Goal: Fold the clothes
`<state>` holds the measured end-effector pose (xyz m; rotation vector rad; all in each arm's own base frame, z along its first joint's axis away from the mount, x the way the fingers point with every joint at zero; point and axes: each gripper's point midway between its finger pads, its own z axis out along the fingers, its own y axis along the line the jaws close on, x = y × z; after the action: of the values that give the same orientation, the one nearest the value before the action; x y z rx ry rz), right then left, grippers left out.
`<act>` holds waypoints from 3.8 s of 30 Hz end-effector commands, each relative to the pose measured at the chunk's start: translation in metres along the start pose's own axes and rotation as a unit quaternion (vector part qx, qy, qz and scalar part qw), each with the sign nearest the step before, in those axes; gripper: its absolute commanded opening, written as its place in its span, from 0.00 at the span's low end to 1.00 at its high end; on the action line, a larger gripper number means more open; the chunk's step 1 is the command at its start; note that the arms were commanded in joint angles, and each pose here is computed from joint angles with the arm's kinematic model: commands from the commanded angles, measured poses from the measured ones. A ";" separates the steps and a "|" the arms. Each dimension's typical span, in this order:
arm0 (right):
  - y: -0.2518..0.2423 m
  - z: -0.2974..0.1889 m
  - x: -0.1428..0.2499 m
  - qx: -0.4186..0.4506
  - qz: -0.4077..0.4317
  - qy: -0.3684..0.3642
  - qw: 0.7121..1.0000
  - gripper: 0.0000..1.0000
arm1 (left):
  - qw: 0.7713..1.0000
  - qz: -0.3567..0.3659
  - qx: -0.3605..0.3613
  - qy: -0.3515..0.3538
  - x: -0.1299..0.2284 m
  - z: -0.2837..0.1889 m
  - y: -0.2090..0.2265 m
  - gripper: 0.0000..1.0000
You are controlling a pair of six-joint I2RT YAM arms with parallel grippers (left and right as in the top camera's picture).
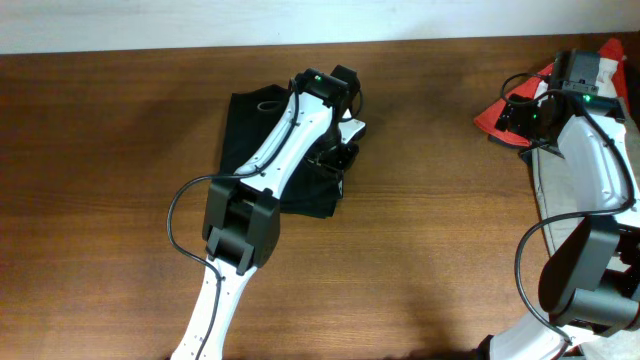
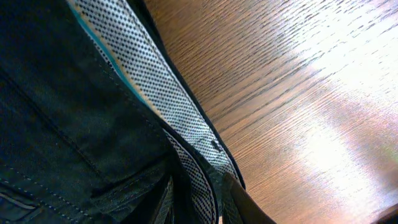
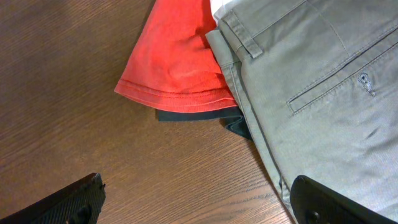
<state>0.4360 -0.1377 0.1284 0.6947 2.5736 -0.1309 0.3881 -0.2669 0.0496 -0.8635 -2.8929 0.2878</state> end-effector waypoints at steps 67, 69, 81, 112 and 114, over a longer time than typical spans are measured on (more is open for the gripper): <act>-0.002 -0.003 -0.005 0.004 0.006 -0.009 1.000 0.99 | 0.993 0.048 0.106 0.002 0.003 0.014 -0.052 0.00; -0.002 -0.003 -0.005 0.004 0.006 -0.009 1.000 0.99 | 0.993 0.060 0.101 -0.034 -0.009 -0.017 -0.054 0.00; -0.002 -0.003 -0.005 0.004 0.006 -0.009 1.000 0.99 | 0.978 -0.116 0.038 -0.170 -0.018 -0.119 0.125 0.99; -0.002 -0.003 -0.005 0.004 0.006 -0.009 1.000 0.99 | 0.958 -0.181 0.176 -0.138 0.032 0.004 0.206 0.37; -0.002 -0.003 -0.005 0.004 0.006 -0.009 1.000 0.99 | 0.956 -0.182 0.170 -0.152 0.026 0.003 0.211 0.25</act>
<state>0.4361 -0.1377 0.1285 0.6976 2.5723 -0.1302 0.4736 -0.0782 0.0089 -0.2212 -3.0285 0.9302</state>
